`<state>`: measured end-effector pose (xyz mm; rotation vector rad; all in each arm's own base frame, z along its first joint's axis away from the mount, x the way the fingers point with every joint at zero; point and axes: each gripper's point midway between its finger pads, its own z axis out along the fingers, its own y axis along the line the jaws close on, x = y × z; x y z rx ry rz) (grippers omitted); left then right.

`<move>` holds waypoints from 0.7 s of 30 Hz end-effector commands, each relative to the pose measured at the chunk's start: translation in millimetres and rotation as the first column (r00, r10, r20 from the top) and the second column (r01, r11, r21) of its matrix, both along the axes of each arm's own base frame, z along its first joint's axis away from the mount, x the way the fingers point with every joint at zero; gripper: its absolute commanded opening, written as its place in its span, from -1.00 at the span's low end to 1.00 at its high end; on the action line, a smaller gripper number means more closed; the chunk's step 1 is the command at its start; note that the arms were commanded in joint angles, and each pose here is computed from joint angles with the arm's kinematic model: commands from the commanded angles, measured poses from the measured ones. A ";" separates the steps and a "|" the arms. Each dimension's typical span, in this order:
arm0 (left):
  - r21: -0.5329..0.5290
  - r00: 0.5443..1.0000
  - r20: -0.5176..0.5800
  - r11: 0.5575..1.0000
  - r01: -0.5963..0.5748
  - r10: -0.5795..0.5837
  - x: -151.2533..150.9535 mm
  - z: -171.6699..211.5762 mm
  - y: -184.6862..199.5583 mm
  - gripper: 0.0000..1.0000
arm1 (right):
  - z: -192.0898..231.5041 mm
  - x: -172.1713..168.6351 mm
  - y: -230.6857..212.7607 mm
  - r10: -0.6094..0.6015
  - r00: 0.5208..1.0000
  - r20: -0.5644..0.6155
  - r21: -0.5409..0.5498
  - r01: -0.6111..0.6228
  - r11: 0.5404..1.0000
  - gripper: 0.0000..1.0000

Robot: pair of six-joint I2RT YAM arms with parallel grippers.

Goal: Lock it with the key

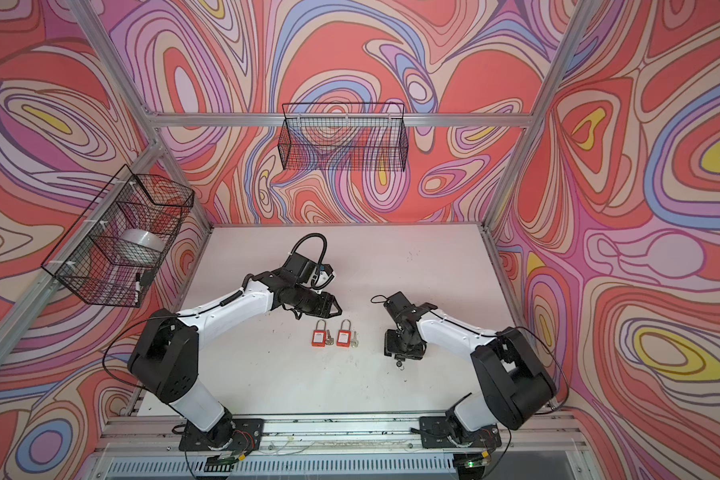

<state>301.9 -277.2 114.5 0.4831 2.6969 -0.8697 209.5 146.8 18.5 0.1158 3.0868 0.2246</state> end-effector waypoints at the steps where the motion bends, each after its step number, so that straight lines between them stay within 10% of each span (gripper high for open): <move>1: -0.004 1.000 0.007 1.000 -0.005 0.005 1.7 7.6 1.6 0.02 | -16.0 -12.3 -17.3 0.000 0.998 -0.056 -0.147 -0.009 0.989 0.24; 21: -0.170 0.999 -0.052 0.985 -0.017 0.008 -5.2 16.4 -19.0 0.02 | 21.1 15.1 23.1 0.165 0.979 0.122 0.000 -0.167 0.986 -0.52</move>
